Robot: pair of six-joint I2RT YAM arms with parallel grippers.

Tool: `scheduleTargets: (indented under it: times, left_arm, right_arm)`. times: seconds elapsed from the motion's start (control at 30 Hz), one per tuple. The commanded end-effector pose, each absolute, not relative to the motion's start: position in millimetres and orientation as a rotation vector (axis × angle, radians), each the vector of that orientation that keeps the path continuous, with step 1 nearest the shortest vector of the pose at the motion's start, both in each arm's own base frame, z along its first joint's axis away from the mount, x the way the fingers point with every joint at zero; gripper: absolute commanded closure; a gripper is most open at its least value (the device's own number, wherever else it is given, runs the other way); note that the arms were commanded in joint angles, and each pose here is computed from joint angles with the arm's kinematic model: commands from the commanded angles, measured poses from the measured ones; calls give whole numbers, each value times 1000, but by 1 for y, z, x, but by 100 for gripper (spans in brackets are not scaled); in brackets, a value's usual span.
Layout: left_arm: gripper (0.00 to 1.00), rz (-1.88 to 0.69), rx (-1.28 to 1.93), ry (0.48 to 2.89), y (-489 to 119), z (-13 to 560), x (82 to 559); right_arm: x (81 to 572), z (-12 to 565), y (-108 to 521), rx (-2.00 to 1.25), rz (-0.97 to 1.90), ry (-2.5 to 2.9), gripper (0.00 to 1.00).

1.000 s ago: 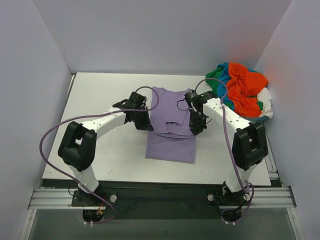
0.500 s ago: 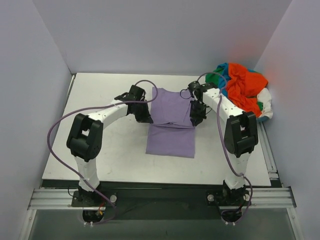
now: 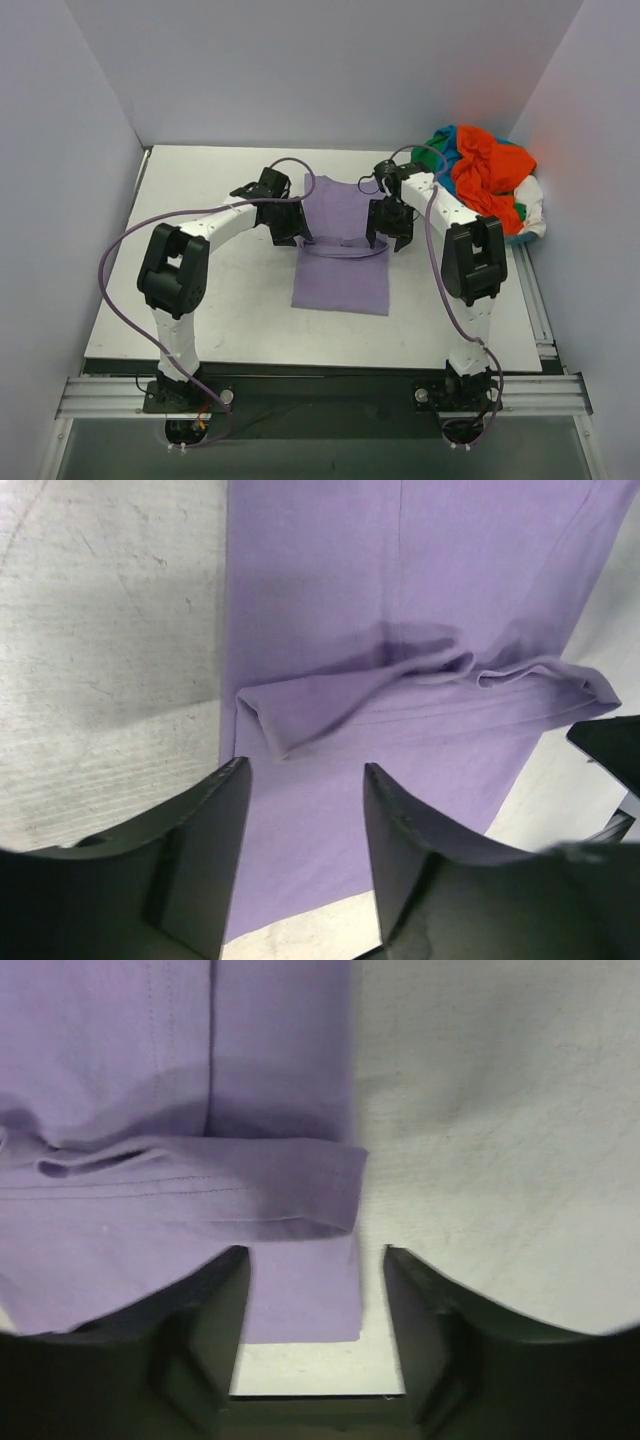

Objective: Fold and stack the t-shirts
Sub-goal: Fold the folded rectangular tshirt in 1/3 of the way

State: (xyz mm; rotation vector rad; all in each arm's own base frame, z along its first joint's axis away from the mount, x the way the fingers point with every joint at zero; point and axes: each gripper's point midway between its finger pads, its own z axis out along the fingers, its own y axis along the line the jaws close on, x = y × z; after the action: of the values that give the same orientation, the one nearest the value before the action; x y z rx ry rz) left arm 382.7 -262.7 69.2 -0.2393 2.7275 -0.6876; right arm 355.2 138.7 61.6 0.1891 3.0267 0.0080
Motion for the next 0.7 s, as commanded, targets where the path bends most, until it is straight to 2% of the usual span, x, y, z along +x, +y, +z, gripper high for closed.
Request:
scheduleTargets:
  times: [0.0,0.17,0.43,0.67]
  left_arm:
    - [39,-708,-216,2629,-264,100,402]
    - [35,-692,-192,2623,-256,104,383]
    - [36,-705,-169,2680,-247,83,332]
    - [36,-809,19,2586,-292,109,304]
  right_arm:
    - [356,87,141,156,59,3007,40]
    - [354,107,142,116,101,2962,37]
    - [317,101,152,64,158,2981,39]
    - [297,89,186,-10,243,2990,39]
